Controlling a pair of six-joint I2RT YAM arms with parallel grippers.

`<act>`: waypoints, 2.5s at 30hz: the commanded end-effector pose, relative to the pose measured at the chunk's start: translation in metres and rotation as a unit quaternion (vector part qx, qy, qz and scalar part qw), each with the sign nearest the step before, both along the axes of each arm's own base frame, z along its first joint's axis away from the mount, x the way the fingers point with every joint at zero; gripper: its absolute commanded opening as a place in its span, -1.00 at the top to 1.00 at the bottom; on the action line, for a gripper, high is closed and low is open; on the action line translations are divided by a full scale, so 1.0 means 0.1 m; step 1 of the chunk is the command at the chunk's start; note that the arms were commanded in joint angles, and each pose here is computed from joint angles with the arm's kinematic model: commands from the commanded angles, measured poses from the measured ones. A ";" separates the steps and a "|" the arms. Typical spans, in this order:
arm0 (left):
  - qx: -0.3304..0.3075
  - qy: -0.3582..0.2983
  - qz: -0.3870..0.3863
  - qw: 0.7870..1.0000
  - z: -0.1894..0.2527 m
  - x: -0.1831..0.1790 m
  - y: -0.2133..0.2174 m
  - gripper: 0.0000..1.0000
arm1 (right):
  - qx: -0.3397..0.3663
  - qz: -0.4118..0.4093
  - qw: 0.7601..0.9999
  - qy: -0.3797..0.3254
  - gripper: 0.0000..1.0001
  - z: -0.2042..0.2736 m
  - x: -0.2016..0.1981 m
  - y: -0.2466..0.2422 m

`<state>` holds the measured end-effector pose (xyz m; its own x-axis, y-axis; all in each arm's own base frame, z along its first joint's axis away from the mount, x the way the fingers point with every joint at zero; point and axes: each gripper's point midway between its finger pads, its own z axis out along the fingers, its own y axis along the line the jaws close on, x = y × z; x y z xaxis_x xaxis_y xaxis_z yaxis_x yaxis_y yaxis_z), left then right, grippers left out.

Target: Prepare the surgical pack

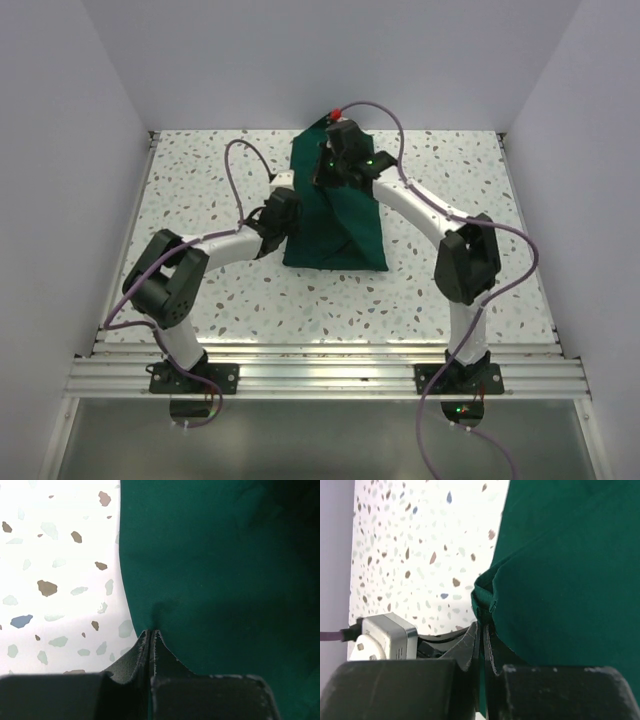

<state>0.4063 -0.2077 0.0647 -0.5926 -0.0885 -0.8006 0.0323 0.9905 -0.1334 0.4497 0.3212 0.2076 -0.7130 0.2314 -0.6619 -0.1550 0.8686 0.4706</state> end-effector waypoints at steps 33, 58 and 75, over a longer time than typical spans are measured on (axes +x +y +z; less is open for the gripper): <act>-0.004 -0.012 -0.017 1.000 -0.01 -0.13 0.01 1.00 | 0.099 0.089 0.988 0.076 0.61 -1.00 0.13 1.24; 0.020 -0.042 0.021 0.999 0.38 -0.15 0.30 0.43 | 0.129 0.070 0.989 -0.020 0.15 0.33 0.41 0.81; 0.004 -0.073 0.016 0.997 0.98 -0.02 0.22 -0.46 | -0.018 0.009 1.000 0.007 0.10 -0.24 0.25 -0.68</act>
